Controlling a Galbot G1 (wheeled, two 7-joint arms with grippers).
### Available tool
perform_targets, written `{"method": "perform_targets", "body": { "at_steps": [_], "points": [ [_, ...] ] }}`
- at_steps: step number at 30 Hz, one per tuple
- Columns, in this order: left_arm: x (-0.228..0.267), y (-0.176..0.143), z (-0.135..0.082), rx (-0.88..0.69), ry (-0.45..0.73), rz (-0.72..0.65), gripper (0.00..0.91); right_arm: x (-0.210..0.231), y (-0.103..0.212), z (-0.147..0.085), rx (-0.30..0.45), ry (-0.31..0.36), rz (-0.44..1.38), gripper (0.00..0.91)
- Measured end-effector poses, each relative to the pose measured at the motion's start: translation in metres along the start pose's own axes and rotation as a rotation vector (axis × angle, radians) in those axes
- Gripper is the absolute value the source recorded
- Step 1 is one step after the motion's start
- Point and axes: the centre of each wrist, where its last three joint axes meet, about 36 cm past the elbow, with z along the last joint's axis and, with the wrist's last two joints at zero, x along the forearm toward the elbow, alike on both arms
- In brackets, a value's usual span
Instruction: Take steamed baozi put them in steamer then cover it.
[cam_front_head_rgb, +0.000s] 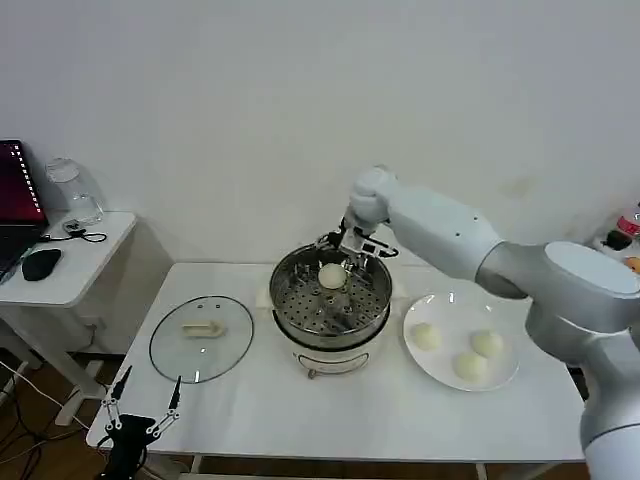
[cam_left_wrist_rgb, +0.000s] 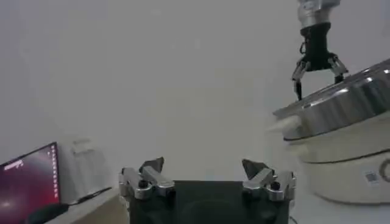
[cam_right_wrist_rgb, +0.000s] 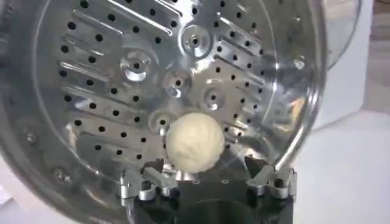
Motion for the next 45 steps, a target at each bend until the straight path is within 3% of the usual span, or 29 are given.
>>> {"method": "perform_targets", "body": {
  "at_steps": [5,15,26,34,45],
  "points": [
    [-0.004,-0.001,0.0,0.002,-0.009,0.004,0.907,0.03,0.027,0.024,-0.118,-0.014,0.036,0.907],
    [-0.008,0.0,-0.004,-0.002,-0.026,0.009,0.907,0.088,0.101,0.067,-0.454,-0.006,0.0,0.907],
    [-0.011,0.003,-0.006,-0.009,-0.034,0.013,0.907,0.085,0.191,0.071,-0.776,-0.041,-0.1,0.907],
    [-0.016,0.004,-0.008,-0.01,-0.042,0.006,0.907,0.046,0.229,0.061,-0.898,-0.072,-0.17,0.907],
    [-0.016,0.003,-0.007,-0.015,-0.038,0.009,0.907,-0.001,0.263,0.051,-0.979,-0.089,-0.227,0.907]
  ]
}}
